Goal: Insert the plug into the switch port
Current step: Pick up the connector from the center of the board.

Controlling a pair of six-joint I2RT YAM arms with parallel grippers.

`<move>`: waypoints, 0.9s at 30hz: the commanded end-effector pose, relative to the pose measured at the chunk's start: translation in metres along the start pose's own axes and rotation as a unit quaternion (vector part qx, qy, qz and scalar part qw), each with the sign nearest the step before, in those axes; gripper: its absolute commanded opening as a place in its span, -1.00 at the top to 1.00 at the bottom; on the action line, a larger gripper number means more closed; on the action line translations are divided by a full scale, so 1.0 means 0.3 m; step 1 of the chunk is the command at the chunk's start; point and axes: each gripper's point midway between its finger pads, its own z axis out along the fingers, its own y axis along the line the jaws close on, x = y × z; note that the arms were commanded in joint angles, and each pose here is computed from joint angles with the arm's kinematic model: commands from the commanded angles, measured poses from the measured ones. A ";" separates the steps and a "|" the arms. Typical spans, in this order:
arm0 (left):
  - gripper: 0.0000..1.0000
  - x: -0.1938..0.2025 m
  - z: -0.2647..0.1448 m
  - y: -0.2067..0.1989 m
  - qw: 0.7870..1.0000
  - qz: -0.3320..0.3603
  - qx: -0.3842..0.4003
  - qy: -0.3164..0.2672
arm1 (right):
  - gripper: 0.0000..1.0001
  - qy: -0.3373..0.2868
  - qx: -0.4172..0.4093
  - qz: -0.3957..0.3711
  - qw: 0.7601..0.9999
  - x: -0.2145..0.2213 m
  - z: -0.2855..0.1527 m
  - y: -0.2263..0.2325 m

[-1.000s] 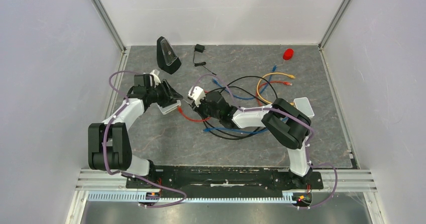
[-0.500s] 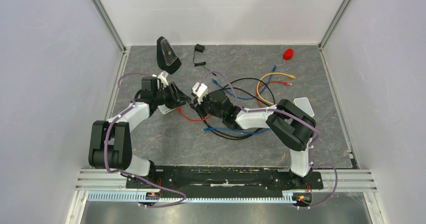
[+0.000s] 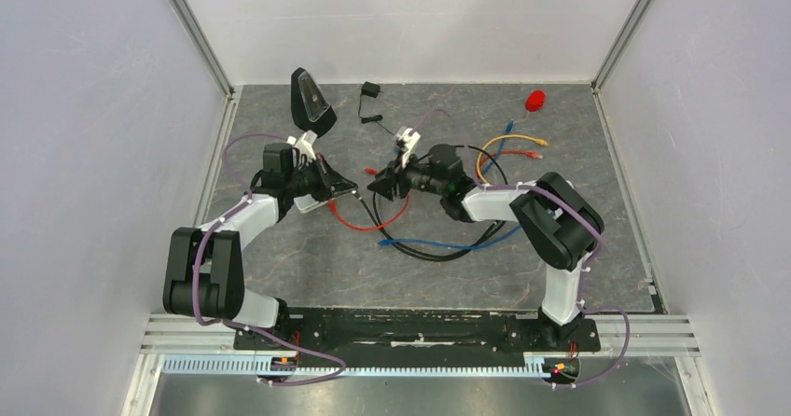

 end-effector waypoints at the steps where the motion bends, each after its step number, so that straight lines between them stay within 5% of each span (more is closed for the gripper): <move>1: 0.95 -0.048 -0.027 -0.117 0.994 0.079 0.069 -0.019 | 0.09 -0.055 -0.141 0.064 0.986 -0.150 -0.089 0.114; 8: 0.96 -0.035 -0.034 -0.158 0.991 0.087 0.107 -0.004 | -0.14 -0.050 -0.223 0.117 0.967 -0.137 -0.097 0.154; 27: 0.96 -0.019 -0.063 -0.210 0.984 0.105 0.143 0.004 | 0.04 -0.035 -0.247 0.167 0.954 -0.079 -0.015 0.146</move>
